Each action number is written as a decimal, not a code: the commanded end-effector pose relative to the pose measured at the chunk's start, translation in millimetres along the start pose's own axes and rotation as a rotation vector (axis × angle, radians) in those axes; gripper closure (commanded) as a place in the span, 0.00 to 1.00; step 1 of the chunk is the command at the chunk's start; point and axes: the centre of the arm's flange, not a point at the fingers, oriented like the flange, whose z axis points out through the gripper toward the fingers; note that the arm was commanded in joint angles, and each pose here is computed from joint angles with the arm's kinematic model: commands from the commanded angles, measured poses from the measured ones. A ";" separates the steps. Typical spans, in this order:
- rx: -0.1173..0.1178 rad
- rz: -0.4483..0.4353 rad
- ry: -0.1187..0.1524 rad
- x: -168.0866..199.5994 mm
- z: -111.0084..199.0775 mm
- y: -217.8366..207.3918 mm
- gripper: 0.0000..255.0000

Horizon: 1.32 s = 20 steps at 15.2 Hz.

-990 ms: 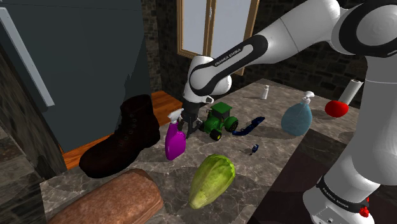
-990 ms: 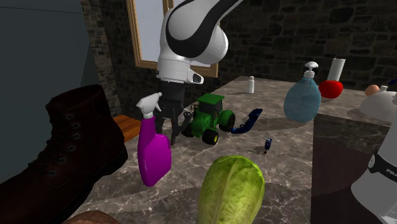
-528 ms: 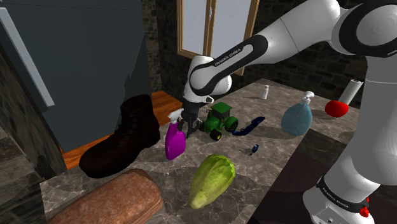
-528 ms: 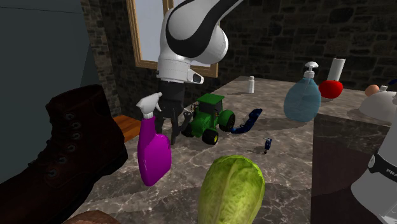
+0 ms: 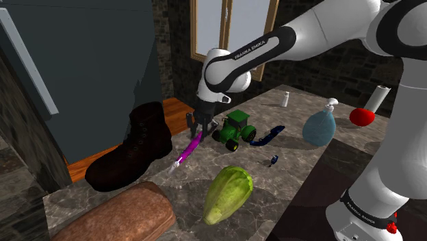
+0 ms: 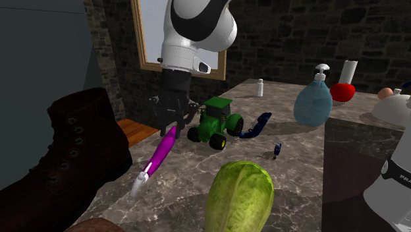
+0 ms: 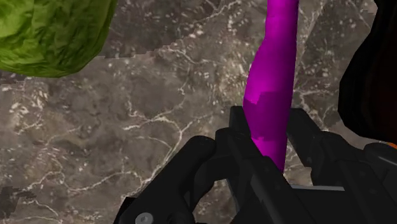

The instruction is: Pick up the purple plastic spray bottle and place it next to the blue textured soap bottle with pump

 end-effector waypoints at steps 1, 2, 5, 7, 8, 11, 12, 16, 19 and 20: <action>0.000 0.000 0.000 -3.0 -10.4 0.0 1.00; 0.000 0.000 0.000 -4.6 -15.4 -0.5 1.00; 0.000 0.000 0.000 -9.5 -30.4 -1.7 1.00; 0.000 0.000 0.000 -12.8 -40.4 -2.6 1.00; 0.000 0.000 0.000 -14.5 -45.4 -3.0 1.00; 0.000 0.000 0.000 -19.4 -60.4 -4.3 1.00; 0.000 0.000 0.000 -21.0 -65.4 -4.7 1.00; 0.000 0.000 0.000 -27.5 -85.4 -6.4 1.00; 0.000 0.000 0.000 -32.5 -100.4 -7.7 1.00; 0.000 0.000 0.000 -34.1 -105.4 -8.1 1.00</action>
